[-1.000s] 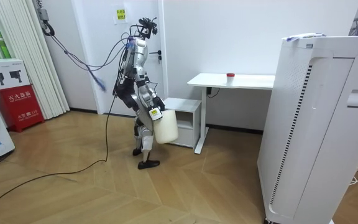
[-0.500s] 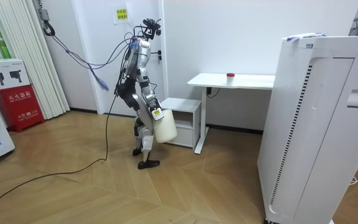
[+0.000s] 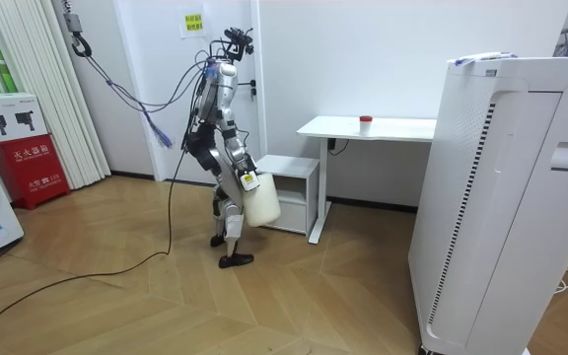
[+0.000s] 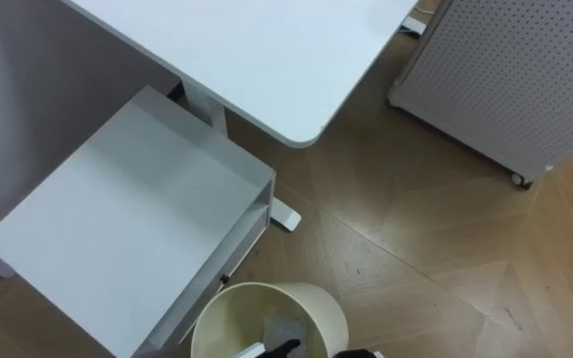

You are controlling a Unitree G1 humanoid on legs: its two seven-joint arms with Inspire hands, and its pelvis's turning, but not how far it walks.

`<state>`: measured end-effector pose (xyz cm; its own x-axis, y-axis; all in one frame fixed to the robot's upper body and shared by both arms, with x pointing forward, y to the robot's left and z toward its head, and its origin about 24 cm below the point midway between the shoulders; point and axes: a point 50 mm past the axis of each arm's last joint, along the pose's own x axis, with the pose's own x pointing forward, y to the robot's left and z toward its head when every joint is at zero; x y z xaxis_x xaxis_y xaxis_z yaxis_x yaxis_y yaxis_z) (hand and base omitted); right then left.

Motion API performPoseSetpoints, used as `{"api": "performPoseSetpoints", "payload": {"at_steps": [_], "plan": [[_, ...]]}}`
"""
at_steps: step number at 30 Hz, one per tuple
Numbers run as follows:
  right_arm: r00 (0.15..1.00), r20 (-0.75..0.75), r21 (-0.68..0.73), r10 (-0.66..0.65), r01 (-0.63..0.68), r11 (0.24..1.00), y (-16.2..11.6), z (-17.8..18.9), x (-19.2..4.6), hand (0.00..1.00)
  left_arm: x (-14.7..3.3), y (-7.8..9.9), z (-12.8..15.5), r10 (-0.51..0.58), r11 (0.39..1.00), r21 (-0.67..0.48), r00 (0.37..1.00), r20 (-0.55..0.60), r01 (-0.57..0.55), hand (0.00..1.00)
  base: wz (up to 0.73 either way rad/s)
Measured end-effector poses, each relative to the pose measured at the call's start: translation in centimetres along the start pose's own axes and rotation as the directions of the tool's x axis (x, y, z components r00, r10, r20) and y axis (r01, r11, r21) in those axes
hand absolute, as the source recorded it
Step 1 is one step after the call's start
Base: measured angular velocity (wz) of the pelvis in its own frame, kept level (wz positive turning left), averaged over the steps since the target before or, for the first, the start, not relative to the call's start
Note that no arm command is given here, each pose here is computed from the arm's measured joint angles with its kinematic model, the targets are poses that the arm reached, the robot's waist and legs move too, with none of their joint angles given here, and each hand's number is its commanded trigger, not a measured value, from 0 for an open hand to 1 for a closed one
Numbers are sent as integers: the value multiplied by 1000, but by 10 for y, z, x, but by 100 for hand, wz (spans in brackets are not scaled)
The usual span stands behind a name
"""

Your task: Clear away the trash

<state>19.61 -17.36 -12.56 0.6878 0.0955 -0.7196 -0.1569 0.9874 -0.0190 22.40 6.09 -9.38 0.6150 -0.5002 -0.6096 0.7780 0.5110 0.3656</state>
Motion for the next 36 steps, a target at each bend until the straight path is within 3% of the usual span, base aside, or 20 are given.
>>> {"api": "performPoseSetpoints", "payload": {"at_steps": [6,11,18,25,31,36], "plan": [[999,-32,41,-21,22,999,-8,-12,-5,100,-5,9,-4,38,999,1,999,30,-38,0,-5],[997,-52,143,-61,68,987,-22,-26,-13,100,-18,26,1,110,994,-11,986,121,-109,0,-4],[990,-85,180,-112,125,976,-38,-42,-23,100,-34,41,-1,234,972,-52,959,160,-228,0,-58],[985,-116,185,-129,150,971,-43,-57,-32,100,-52,61,16,400,917,-119,873,279,-382,0,-33],[979,-142,181,-143,168,969,-51,-70,-42,100,-69,64,15,480,877,-158,825,298,-453,0,-9],[981,-140,149,-134,155,977,-51,-76,-47,100,-88,67,-2,594,803,-232,772,229,-549,0,-53]]}}
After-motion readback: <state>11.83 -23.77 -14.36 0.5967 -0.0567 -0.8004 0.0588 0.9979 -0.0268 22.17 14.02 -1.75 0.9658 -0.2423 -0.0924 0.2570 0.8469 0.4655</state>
